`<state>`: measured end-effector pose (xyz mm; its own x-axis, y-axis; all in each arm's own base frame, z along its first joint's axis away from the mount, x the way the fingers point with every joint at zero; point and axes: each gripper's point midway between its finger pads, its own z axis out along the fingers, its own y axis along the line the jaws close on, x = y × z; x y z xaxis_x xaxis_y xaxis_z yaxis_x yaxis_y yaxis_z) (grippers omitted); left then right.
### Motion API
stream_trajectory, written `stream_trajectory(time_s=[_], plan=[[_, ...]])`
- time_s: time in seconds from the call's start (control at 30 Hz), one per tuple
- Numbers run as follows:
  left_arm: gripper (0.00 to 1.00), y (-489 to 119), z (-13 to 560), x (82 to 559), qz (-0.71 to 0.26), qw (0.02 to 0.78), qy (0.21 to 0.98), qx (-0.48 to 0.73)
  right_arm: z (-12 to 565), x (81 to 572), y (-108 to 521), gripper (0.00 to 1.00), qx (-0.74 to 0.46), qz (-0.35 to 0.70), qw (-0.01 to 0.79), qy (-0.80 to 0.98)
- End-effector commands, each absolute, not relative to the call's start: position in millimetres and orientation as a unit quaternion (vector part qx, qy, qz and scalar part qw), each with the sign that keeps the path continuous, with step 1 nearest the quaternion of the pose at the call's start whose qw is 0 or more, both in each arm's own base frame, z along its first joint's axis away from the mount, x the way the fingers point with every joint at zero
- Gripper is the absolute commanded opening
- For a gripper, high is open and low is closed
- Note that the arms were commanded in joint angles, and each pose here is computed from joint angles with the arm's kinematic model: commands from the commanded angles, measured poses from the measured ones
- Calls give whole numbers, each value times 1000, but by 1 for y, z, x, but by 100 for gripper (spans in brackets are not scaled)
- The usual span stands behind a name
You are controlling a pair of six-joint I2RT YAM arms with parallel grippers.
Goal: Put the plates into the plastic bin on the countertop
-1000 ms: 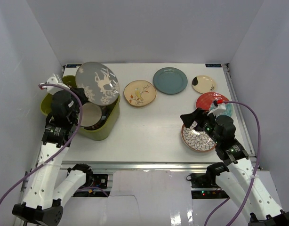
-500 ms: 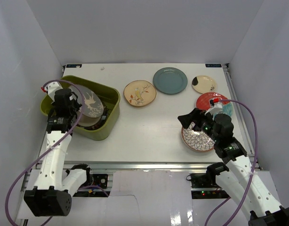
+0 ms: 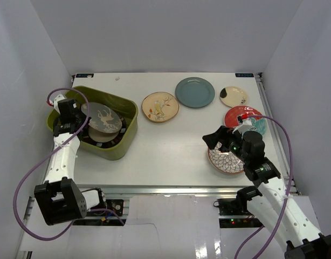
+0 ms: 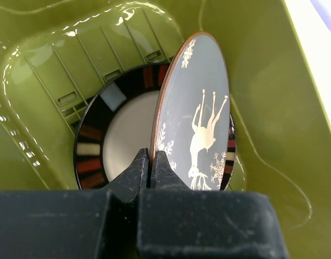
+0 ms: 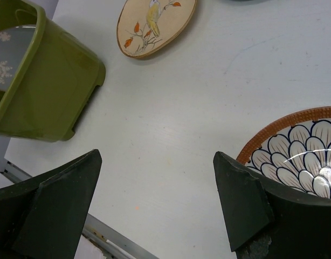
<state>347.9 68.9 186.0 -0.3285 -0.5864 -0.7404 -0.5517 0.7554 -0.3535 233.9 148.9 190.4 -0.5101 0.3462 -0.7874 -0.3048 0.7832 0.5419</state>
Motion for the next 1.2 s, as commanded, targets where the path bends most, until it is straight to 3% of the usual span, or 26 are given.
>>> stream_trajectory(time_s=[0.0, 0.03, 0.1, 0.13, 0.2, 0.23, 0.53, 0.73, 0.87, 1.07, 1.17], plan=[[0, 71, 203, 370, -56, 496, 789, -357, 198, 237, 152, 91, 2, 339, 508, 792], [0, 74, 199, 369, -48, 493, 791, -359, 196, 237, 153, 91, 3, 339, 507, 793], [10, 78, 185, 367, -33, 477, 800, -363, 193, 237, 156, 91, 0, 344, 501, 794], [25, 81, 180, 365, -23, 468, 805, -364, 189, 236, 158, 91, 0, 350, 494, 796], [39, 81, 170, 366, -17, 455, 813, -363, 186, 238, 163, 91, -1, 359, 488, 796], [53, 82, 167, 366, -16, 452, 815, -361, 179, 238, 165, 91, 3, 363, 476, 801], [96, 84, 156, 364, -6, 442, 819, -366, 172, 260, 190, 91, 45, 397, 469, 788], [98, 101, 177, 365, 33, 465, 799, -381, 148, 291, 225, 89, 86, 405, 428, 803], [98, 114, 216, 359, 59, 517, 755, -399, 151, 324, 236, 87, 128, 407, 452, 783], [98, 60, 273, 367, -72, 594, 729, -332, 132, 369, 258, 84, 175, 401, 445, 782], [98, 1, 295, 366, -155, 604, 738, -258, 124, 392, 273, 81, 192, 407, 438, 778]])
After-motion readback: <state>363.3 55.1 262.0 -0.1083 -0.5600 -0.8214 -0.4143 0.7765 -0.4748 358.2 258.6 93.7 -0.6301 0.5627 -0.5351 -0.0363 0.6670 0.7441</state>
